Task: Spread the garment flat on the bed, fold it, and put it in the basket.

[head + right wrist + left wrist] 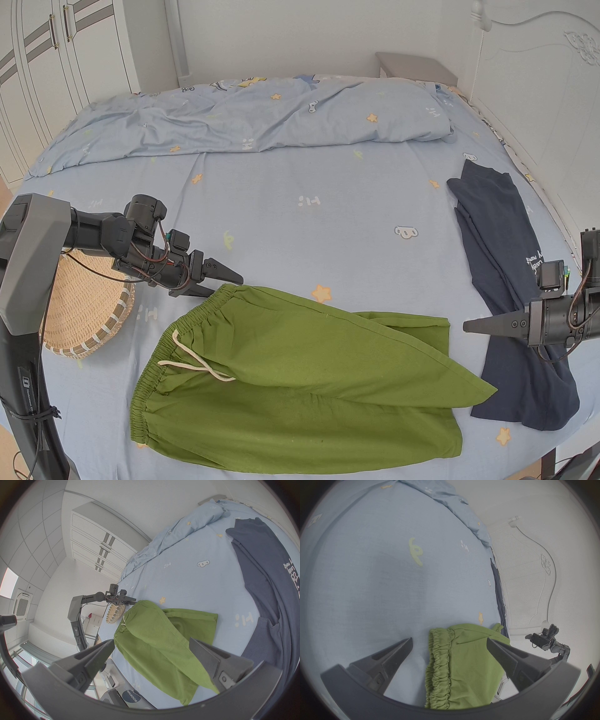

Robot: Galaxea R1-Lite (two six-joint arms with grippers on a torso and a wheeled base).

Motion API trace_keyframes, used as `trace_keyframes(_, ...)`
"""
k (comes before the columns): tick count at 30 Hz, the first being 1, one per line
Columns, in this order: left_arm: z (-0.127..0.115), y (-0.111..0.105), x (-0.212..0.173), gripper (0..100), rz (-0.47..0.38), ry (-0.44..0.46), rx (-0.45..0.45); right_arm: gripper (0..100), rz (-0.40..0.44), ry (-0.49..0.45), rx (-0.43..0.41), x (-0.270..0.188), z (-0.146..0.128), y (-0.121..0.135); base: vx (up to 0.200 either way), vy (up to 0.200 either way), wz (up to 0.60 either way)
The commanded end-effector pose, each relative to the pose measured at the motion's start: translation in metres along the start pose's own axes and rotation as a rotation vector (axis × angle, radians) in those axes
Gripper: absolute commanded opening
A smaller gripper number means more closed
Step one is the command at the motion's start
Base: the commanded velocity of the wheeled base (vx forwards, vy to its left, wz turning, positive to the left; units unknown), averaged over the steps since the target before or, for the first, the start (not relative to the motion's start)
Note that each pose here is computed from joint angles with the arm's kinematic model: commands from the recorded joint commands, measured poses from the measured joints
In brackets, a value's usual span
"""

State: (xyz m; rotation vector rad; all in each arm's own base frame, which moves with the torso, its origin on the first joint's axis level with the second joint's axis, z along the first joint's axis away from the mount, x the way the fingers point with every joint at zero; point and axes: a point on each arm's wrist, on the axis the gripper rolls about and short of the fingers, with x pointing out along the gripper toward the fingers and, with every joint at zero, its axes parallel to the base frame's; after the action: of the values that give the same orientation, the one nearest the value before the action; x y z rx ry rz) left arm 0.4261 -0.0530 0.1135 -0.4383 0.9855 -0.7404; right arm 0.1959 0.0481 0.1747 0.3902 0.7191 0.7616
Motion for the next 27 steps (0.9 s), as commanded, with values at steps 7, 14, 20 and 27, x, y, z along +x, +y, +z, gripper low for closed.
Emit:
trace_keyframes(7, -0.006, 0.001, 0.007, 0, -0.002, 0.032, -0.016, 100, -0.004, -0.006, 0.003, 0.001, 0.000, -0.003, 0.000, 0.000, 0.00)
trace_keyframes(14, -0.006, -0.002, 0.004, 0, -0.006, 0.041, -0.026, 100, -0.010, -0.011, 0.005, 0.002, 0.001, -0.006, 0.000, 0.000, 0.00)
trace_keyframes(20, -0.005, -0.008, -0.011, 0, -0.002, 0.027, -0.031, 100, -0.014, -0.011, 0.008, 0.002, 0.000, -0.007, 0.000, 0.000, 0.00)
trace_keyframes(27, 0.002, -0.016, -0.044, 0, 0.013, -0.044, -0.015, 100, -0.071, -0.017, 0.047, -0.003, -0.008, -0.016, 0.000, 0.000, 0.00)
